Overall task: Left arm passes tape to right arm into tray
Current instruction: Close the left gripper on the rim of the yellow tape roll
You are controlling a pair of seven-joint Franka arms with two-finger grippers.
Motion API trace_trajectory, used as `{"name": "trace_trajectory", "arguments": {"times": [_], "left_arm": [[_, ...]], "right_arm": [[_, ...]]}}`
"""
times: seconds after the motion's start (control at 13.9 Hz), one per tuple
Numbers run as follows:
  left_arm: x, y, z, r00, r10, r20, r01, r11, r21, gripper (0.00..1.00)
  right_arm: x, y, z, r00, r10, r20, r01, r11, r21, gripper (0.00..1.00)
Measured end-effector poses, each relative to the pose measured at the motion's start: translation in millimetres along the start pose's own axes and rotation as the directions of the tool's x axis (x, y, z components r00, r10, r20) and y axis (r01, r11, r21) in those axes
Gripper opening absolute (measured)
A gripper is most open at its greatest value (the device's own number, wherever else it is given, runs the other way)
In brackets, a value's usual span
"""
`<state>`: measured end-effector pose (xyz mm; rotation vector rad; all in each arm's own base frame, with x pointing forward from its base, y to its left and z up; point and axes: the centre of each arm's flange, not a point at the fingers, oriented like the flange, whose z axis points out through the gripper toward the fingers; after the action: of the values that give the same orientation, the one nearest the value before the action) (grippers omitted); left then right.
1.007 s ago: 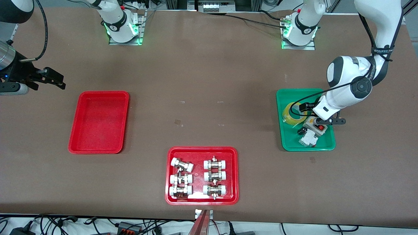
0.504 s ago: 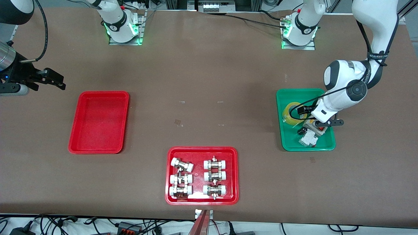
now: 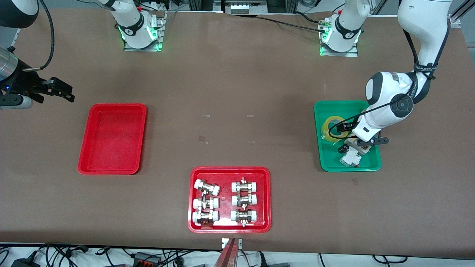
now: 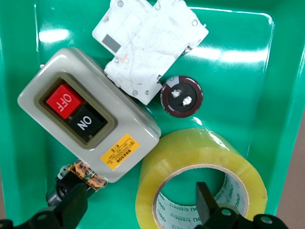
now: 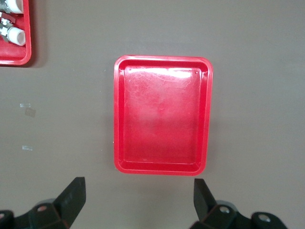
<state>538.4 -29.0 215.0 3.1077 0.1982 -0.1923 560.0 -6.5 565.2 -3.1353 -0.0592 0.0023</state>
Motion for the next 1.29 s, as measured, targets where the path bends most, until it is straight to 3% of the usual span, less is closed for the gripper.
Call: {"name": "trace_trajectory", "arguments": {"times": [0.43, 1.29], "left_arm": [[-0.7, -0.2, 4.1, 0.999, -0.040, 0.008, 0.040, 0.999, 0.001, 0.88], [-3.7, 3.6, 9.7, 0.971, -0.239, 0.021, 0.238, 0.971, 0.009, 0.84]], "right_arm": [[0.0, 0.7, 0.0, 1.000, 0.001, 0.000, -0.001, 1.000, 0.000, 1.00], [-0.1, 2.2, 0.2, 1.000, 0.004, 0.001, -0.004, 1.000, 0.000, 1.00]]}}
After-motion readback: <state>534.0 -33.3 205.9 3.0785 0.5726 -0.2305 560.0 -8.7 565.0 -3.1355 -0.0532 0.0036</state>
